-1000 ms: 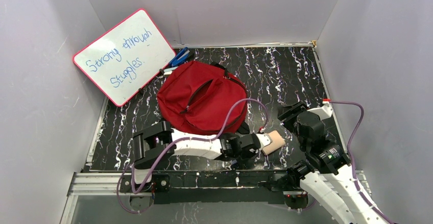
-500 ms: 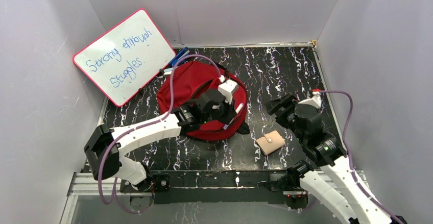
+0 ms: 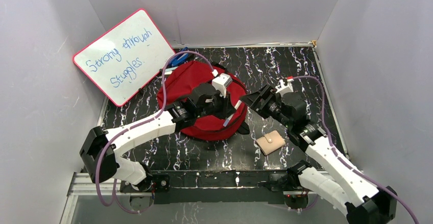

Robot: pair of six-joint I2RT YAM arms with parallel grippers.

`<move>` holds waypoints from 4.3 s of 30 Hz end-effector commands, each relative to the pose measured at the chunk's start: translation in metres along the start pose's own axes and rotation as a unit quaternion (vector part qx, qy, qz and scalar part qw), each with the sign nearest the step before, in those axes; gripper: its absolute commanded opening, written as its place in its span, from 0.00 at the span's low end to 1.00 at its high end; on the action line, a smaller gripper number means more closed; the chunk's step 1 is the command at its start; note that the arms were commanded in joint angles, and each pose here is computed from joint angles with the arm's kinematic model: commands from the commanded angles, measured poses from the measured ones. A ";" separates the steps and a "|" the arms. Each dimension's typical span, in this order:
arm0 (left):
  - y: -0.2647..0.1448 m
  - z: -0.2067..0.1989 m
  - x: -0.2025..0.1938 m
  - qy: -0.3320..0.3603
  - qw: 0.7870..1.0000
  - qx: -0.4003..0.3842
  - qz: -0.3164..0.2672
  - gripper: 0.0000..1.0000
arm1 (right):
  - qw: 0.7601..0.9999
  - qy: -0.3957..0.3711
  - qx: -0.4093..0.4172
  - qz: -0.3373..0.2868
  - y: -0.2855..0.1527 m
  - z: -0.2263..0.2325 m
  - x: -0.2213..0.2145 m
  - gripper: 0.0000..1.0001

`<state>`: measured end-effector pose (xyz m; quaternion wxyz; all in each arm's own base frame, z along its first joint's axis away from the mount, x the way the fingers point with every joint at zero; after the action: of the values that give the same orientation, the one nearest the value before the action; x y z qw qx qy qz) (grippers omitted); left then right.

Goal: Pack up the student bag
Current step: Pick up the stationery from the center of the board, then place the stationery in the student bag.

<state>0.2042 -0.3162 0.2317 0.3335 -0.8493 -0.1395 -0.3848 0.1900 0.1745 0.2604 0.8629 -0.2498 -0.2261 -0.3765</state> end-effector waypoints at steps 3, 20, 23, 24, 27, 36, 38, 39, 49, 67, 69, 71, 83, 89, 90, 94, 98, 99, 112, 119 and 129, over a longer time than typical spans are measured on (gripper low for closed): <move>-0.015 -0.018 0.022 -0.001 0.998 -0.042 -0.038 0.00 | 0.998 0.020 0.056 0.021 0.022 0.016 0.001 0.78; -0.008 -0.007 0.023 -0.009 0.999 -0.008 -0.044 0.00 | 0.995 0.034 0.060 0.067 0.034 0.009 -0.015 0.45; -0.008 -0.008 0.024 -0.009 0.999 -0.009 -0.047 0.00 | 0.995 0.036 0.061 0.075 0.038 0.008 -0.017 0.43; -0.008 -0.008 0.024 -0.008 0.999 -0.009 -0.046 0.00 | 0.995 0.036 0.061 0.076 0.039 0.008 -0.017 0.41; -0.008 -0.007 0.024 -0.007 0.999 -0.007 -0.044 0.00 | 0.994 0.036 0.062 0.077 0.040 0.007 -0.018 0.30; -0.014 0.001 0.028 -0.017 0.999 0.006 -0.046 0.41 | 0.998 0.035 0.025 0.052 0.039 -0.004 -0.015 0.00; -0.020 0.006 0.031 -0.014 0.999 0.014 -0.045 0.49 | 0.999 0.027 0.005 0.037 0.036 -0.008 -0.012 0.00; -0.024 0.008 0.034 -0.013 0.999 0.018 -0.047 0.52 | 0.999 0.025 -0.007 0.032 0.034 -0.011 -0.011 0.00; -0.071 0.096 0.078 -0.001 0.977 0.193 -0.090 0.63 | 0.998 0.008 -0.068 0.004 0.022 -0.030 -0.009 0.00; -0.045 0.154 0.062 0.022 0.981 0.192 -0.001 0.67 | 0.997 -0.002 -0.068 0.024 0.025 -0.032 -0.014 0.00; -0.043 0.163 0.058 0.030 0.976 0.215 0.012 0.67 | 0.997 -0.001 -0.068 0.026 0.026 -0.032 -0.015 0.00; -0.041 0.174 0.054 0.041 0.969 0.243 0.025 0.67 | 0.997 -0.001 -0.065 0.027 0.026 -0.032 -0.015 0.00; -0.023 0.192 0.039 0.046 0.961 0.265 0.067 0.61 | 0.997 0.002 -0.068 0.030 0.029 -0.034 -0.017 0.00; -0.024 0.201 0.038 0.055 0.952 0.294 0.069 0.28 | 0.998 0.003 -0.063 0.026 0.032 -0.032 -0.016 0.00; -0.025 0.202 0.038 0.056 0.951 0.297 0.069 0.23 | 0.998 0.003 -0.055 0.033 0.034 -0.030 -0.017 0.00; -0.026 0.204 0.037 0.056 0.948 0.304 0.069 0.08 | 0.999 0.013 -0.035 0.032 0.045 -0.020 -0.011 0.00; -0.025 0.205 0.036 0.054 0.947 0.309 0.070 0.00 | 0.998 0.036 -0.030 0.037 0.069 -0.013 -0.007 0.00; -0.025 0.205 0.036 0.054 0.947 0.308 0.069 0.00 | 0.998 0.039 -0.019 0.038 0.076 -0.010 -0.005 0.00; -0.027 0.188 0.048 0.036 0.961 0.270 0.045 0.00 | 0.998 0.049 0.043 -0.025 0.176 0.042 -0.002 0.00; -0.030 0.182 0.053 0.030 0.965 0.259 0.039 0.00 | 0.996 0.034 0.004 -0.083 0.213 0.035 -0.012 0.00; -0.042 0.178 0.061 0.037 0.961 0.274 0.025 0.00 | 0.995 0.021 -0.026 -0.093 0.244 0.020 -0.024 0.00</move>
<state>0.3237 -0.1680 0.1714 0.5880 -0.7197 -0.1722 -0.3266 0.3400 0.3354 0.1614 0.8381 -0.2871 -0.1879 -0.4241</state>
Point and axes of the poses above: each gripper's point midway between its finger pads, its own y axis out along the fingers, its own z axis along the line the jaws close on, x = y × z, the point moved 6 cm from there along -y, back along the fingers, and after that the axes turned 7 degrees about -y, right-handed, at the moved point
